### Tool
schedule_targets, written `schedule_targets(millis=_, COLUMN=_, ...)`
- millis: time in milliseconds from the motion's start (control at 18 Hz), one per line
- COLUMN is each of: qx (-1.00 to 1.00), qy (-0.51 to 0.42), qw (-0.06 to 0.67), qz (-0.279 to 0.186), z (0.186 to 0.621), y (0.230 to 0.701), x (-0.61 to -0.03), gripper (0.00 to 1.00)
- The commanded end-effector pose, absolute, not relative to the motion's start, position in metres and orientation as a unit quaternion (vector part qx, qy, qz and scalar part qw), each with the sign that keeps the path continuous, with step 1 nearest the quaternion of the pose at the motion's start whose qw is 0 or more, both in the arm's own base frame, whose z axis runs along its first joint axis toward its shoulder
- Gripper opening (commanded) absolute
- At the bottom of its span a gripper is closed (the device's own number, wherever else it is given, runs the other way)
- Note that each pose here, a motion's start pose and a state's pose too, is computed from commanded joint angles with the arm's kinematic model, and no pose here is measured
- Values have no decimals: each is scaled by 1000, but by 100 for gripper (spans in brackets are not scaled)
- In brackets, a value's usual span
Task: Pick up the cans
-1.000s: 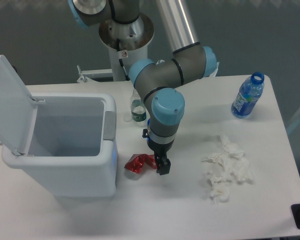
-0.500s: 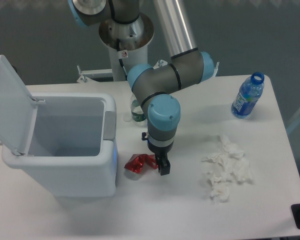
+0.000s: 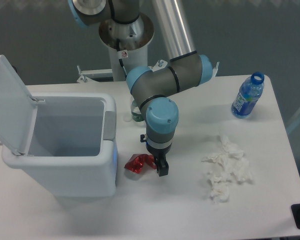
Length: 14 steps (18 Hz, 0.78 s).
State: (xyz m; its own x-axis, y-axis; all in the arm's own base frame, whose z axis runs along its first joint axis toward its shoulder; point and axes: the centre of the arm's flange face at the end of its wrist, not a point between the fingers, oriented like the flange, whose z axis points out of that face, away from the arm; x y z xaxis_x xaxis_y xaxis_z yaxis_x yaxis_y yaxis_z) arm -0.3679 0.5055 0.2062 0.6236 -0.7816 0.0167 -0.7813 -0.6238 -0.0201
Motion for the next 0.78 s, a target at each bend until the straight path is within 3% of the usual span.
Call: schedule_targets(millis=778, qx=-899, qy=437, qw=-15, qz=-11, z=198, y=510, x=-363, gripper=95)
